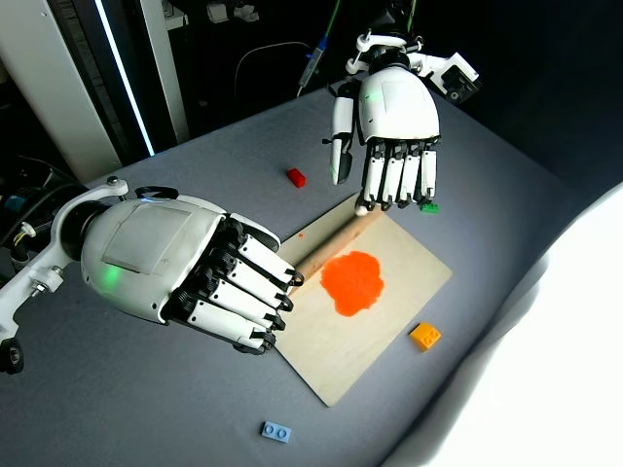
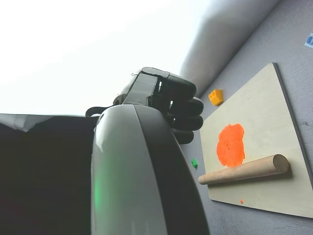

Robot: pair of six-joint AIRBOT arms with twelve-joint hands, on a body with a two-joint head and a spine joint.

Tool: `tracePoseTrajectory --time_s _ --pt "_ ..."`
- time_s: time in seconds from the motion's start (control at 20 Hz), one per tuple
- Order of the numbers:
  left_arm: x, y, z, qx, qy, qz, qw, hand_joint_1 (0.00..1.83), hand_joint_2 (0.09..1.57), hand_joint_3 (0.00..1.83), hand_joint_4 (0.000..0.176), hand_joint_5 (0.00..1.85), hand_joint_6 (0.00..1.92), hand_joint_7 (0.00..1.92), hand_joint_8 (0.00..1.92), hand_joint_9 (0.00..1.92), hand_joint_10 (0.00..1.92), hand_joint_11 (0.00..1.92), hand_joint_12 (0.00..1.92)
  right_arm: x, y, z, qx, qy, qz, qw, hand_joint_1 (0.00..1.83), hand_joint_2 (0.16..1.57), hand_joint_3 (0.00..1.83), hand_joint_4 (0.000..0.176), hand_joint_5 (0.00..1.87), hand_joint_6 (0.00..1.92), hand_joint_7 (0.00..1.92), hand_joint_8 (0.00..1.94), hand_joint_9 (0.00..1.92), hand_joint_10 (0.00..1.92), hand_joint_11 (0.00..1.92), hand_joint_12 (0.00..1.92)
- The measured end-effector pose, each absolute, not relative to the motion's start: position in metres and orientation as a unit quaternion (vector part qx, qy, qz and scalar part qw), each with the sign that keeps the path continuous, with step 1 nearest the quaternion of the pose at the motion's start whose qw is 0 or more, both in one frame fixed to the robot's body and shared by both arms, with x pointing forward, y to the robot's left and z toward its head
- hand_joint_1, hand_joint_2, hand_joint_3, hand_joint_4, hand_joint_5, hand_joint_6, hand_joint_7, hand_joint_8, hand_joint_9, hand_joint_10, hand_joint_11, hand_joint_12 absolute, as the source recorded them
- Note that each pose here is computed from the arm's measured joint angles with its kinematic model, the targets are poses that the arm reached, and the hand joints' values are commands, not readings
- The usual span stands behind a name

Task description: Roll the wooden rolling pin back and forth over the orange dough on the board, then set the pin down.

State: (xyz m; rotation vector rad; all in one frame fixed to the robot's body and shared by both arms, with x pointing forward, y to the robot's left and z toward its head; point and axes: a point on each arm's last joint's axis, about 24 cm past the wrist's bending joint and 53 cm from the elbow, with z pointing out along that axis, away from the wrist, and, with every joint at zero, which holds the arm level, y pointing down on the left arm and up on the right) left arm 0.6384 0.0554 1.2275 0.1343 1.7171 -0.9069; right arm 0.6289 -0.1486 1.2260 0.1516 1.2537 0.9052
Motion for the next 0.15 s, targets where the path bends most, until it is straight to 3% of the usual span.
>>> tracePoseTrajectory --time_s 0.1,0.15 --pt "0.6384 0.0554 1.2275 0.057 0.729 -0.385 0.563 0.24 1.48 0.01 0.000 0.80 1.69 0.99 1.72 0.93 1.92 0.74 1.92 0.6284 -0.1472 1.2258 0.066 0.566 0.409 0.713 0.06 1.51 0.01 0.000 0.92 1.56 1.13 1.47 1.04 1.76 0.83 1.92" --pt "0.6384 0.0554 1.2275 0.057 0.729 -0.385 0.563 0.23 1.49 0.01 0.000 0.81 1.74 0.99 1.77 0.93 1.92 0.75 1.92 0.6283 -0.1467 1.2261 0.057 0.567 0.400 0.718 0.10 1.52 0.01 0.000 0.90 1.63 1.13 1.53 1.04 1.83 0.87 1.92"
